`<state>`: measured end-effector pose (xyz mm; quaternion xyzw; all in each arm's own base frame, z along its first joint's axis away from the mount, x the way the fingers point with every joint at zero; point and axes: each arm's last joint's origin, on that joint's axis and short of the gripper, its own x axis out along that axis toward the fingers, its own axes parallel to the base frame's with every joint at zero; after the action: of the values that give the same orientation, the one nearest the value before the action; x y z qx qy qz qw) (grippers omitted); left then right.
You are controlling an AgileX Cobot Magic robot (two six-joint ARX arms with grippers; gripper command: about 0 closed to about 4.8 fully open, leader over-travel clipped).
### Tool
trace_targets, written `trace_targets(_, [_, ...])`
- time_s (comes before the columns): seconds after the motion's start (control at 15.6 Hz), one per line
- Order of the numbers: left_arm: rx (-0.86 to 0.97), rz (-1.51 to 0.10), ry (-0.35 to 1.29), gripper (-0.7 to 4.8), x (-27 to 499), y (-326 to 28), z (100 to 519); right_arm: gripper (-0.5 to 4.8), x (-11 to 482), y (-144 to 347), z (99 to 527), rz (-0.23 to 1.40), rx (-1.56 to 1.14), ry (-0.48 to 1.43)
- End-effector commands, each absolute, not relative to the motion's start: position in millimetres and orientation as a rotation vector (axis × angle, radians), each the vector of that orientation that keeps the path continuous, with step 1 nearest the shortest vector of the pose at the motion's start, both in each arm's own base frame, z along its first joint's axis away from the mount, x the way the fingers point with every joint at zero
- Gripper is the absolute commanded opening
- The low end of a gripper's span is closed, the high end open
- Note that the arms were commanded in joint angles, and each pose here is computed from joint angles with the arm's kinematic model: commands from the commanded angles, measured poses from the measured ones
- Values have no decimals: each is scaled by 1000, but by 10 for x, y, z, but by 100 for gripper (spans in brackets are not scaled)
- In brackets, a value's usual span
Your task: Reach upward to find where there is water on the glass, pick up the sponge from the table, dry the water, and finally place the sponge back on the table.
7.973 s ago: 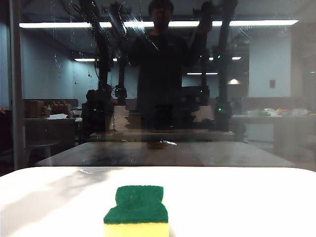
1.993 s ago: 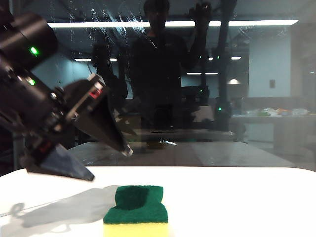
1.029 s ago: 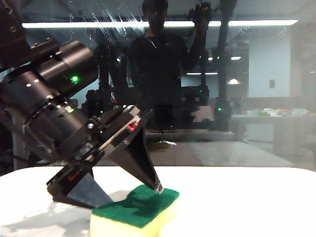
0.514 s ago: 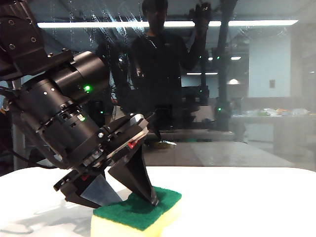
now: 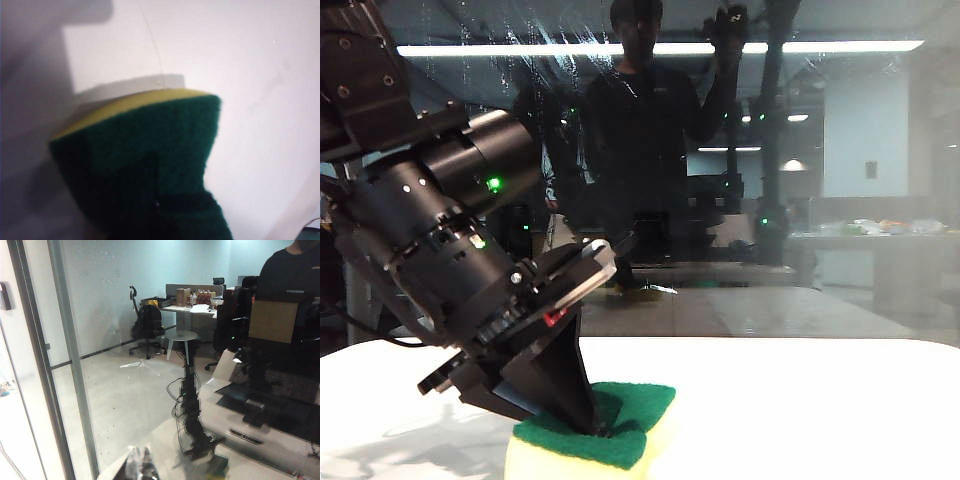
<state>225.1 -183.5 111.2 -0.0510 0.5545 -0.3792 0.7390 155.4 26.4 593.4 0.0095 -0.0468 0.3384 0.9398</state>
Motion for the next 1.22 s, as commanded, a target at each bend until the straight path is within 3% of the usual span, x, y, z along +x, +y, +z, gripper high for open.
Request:
trace_targets(0.06, [-110,-843,1141,-5,2288,-1859,1373,-1,1521,264,5960,691,16,-115])
trace_targets(0.19, [-126,-876,1030,-5,2334,-1889,1677,-1,1521,264,5961,691,15,-115])
trace_targets(0.39, [-147,-953,748,-5,2409,-1942,2472,-1,1522,264,5959,691,16,-114])
trace_targets(0.51, [-103,-1008,432,-5,2415,-1932,3359,-1,1522,264,5959,691,16,-114])
trace_targets(0.84, [-3,-860,-20,-5,2317,-1648,4832,-1,1519,264,5960,692,16,-114])
trace_targets(1.09, [-5,-715,-257,-5,2347,-1273,5519,-1,1514,263,5961,692,15,-115])
trace_targets(1.22, [0,-722,-294,-5,2445,-1241,5634,-1,1506,263,5963,695,15,-116])
